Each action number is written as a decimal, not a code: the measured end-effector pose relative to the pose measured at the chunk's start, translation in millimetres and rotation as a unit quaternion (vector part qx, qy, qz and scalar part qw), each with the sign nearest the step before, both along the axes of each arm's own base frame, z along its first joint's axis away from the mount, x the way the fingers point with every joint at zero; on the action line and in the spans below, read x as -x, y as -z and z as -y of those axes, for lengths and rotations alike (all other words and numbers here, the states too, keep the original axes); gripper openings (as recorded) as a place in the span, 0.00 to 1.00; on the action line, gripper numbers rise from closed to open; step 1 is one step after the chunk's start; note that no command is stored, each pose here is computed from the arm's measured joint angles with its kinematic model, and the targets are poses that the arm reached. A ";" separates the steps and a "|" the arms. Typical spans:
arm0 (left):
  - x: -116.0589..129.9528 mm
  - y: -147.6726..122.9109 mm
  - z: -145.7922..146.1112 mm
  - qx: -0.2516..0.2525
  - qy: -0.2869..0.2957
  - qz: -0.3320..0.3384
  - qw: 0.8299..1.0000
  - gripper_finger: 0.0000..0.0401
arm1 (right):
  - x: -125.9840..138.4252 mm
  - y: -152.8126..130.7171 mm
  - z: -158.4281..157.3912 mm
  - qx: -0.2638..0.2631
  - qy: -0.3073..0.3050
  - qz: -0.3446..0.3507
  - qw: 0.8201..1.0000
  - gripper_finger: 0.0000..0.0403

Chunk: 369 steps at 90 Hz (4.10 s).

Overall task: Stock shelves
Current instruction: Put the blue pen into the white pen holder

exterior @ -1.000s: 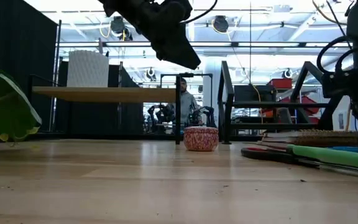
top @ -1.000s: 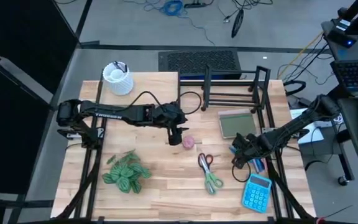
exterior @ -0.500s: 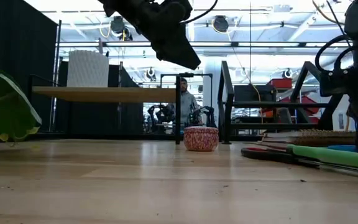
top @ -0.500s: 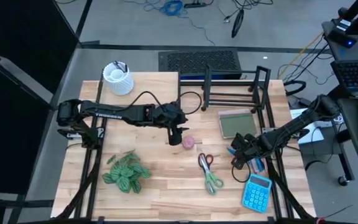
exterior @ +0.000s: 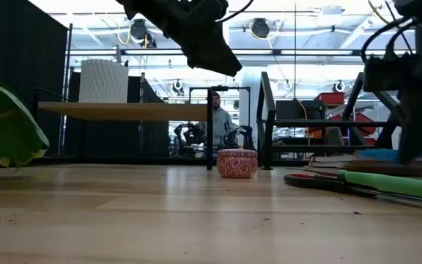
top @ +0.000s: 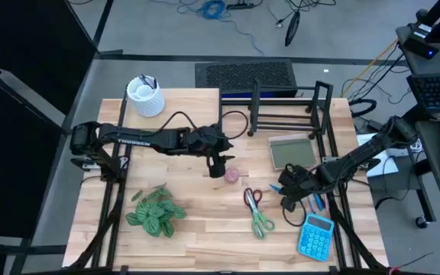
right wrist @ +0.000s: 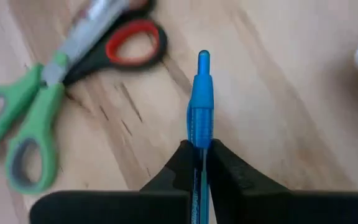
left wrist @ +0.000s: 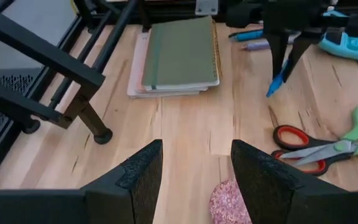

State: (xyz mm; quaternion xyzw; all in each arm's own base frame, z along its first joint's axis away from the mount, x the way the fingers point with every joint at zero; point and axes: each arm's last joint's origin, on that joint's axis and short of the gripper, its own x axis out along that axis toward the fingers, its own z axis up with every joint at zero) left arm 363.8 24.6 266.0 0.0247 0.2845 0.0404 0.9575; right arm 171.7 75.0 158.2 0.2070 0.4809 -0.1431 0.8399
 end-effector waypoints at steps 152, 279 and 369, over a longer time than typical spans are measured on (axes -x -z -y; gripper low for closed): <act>-29.1 -35.7 12.2 0.065 0.064 0.285 0.954 0.44 | -65.5 -121.6 6.2 0.361 0.024 0.341 0.868 0.02; -21.3 -34.0 -15.5 0.025 0.007 0.241 0.970 0.04 | -23.1 -130.4 18.8 0.307 0.035 0.309 0.899 0.58; 66.2 -79.0 -35.8 -0.100 -0.232 0.132 0.958 0.04 | -7.9 -22.6 19.0 0.173 0.055 0.117 0.976 0.58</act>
